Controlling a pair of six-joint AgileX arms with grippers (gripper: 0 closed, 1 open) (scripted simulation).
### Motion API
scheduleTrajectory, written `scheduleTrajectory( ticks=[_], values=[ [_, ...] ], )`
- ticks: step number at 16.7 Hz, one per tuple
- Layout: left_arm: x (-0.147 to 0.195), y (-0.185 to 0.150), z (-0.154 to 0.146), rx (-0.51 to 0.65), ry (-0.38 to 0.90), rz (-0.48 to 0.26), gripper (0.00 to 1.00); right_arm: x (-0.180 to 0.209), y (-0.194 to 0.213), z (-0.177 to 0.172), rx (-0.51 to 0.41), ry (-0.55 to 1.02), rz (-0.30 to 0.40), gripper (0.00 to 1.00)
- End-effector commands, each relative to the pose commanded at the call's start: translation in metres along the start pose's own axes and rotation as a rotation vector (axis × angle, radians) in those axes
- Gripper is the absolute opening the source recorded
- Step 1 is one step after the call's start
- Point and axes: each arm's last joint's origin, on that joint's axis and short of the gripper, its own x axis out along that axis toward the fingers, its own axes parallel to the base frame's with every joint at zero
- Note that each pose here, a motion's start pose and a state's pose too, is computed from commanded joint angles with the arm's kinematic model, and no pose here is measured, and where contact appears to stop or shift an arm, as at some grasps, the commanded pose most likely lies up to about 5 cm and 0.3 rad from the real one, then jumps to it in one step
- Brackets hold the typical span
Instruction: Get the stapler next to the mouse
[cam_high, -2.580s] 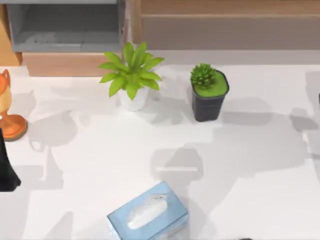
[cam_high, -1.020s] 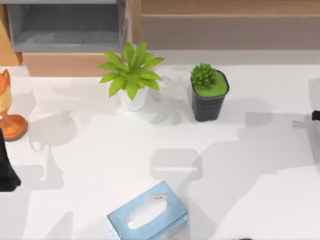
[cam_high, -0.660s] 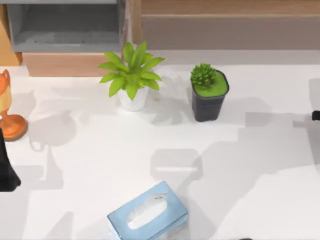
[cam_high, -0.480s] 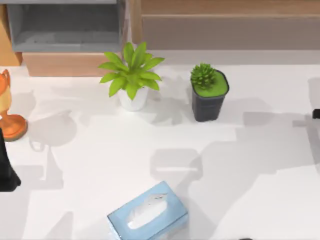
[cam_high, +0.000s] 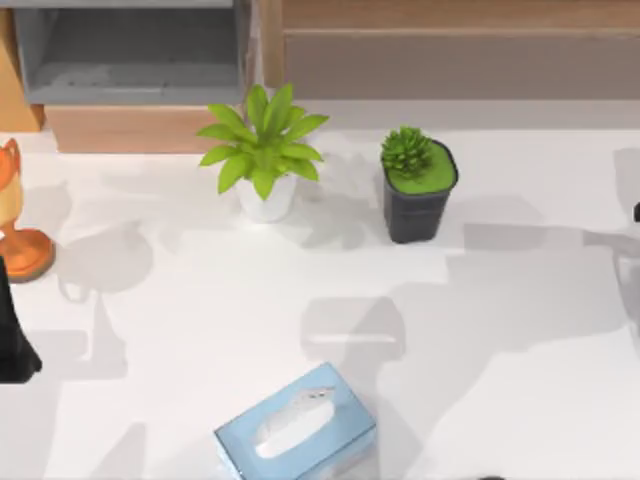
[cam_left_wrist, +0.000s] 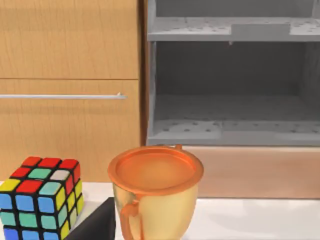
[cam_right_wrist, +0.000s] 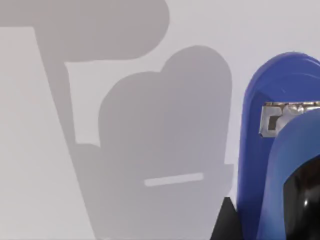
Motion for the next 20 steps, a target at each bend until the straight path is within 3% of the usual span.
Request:
scheduleTrajectory(
  ticks=[5, 9, 14, 17, 20],
  values=[
    [0.000, 0.000, 0.000, 0.000, 0.000, 0.000, 1.00, -0.004, 0.025, -0.001, -0.009, -0.005, 0.001, 0.00],
    [0.000, 0.000, 0.000, 0.000, 0.000, 0.000, 1.00, -0.005, 0.101, -0.026, -0.076, 0.008, -0.001, 0.00],
    [0.000, 0.000, 0.000, 0.000, 0.000, 0.000, 1.00, -0.010, 0.200, -0.094, -0.187, 0.017, -0.007, 0.00],
    [0.000, 0.000, 0.000, 0.000, 0.000, 0.000, 1.00, -0.017, 0.223, -0.120, -0.203, 0.004, 0.003, 0.00],
    [0.000, 0.000, 0.000, 0.000, 0.000, 0.000, 1.00, -0.018, 0.226, -0.123, -0.204, 0.001, 0.006, 0.00]
  ],
)
